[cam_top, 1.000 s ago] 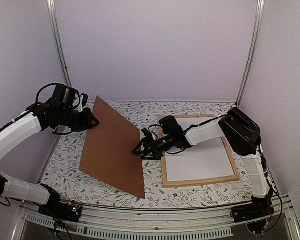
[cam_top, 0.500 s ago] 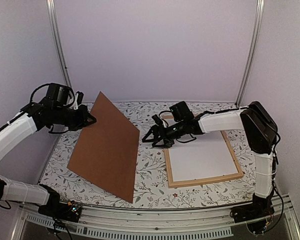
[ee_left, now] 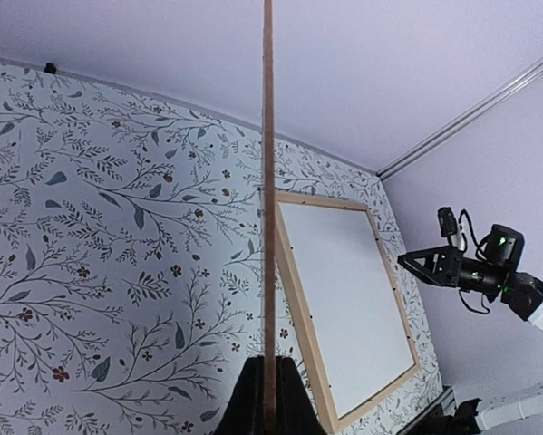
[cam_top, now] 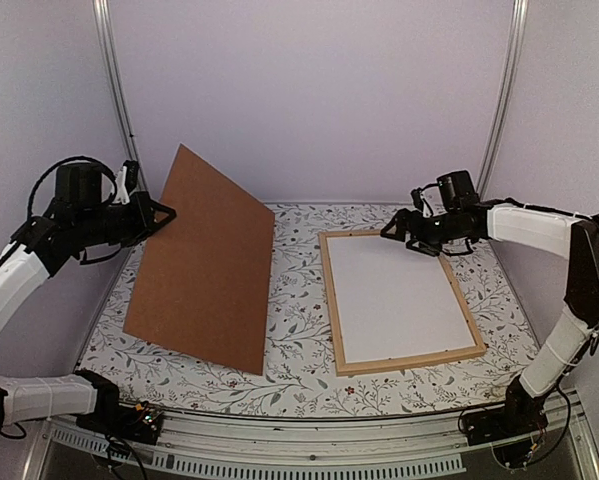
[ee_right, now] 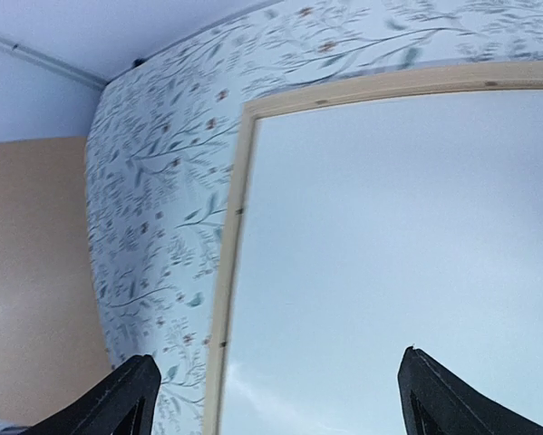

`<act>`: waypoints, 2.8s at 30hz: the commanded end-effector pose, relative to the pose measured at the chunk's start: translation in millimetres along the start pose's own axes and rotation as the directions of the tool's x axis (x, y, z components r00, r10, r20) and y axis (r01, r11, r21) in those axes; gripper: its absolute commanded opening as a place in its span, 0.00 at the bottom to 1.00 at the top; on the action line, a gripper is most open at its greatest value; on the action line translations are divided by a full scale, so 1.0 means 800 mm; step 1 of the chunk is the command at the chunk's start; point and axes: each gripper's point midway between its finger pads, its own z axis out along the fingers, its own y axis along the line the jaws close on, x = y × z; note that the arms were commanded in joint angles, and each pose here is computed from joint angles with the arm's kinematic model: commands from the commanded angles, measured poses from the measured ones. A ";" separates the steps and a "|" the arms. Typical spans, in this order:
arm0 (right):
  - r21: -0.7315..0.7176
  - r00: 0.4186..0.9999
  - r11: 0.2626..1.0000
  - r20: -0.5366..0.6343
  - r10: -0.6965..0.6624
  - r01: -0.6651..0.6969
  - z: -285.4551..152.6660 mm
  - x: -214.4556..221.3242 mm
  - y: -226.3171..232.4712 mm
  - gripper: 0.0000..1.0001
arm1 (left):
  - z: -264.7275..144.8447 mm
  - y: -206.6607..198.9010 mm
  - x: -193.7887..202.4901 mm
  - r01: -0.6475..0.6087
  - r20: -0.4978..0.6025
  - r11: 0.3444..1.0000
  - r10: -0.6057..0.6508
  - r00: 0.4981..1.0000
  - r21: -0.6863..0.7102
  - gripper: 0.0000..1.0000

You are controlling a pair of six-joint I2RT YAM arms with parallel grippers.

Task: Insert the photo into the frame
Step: Pick up the backboard from the center of the board, then move the frame body to the center of the board, then place the backboard on the mat board.

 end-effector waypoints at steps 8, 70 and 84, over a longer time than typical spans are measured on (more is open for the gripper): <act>0.388 0.990 0.911 0.052 0.131 -0.141 -0.077 0.021 -0.192 0.96 | -0.027 -0.061 -0.049 -0.007 0.200 0.963 -0.048 0.979 0.269 0.00; 0.205 0.998 0.978 -0.028 0.047 -0.041 -0.013 0.063 -0.093 0.94 | 0.068 -0.079 -0.007 0.178 0.066 0.848 -0.242 0.968 0.499 0.00; 0.316 0.998 0.947 0.045 0.046 -0.058 -0.072 0.032 -0.137 0.94 | 0.171 -0.126 0.028 0.324 -0.176 0.734 -0.275 0.945 0.597 0.00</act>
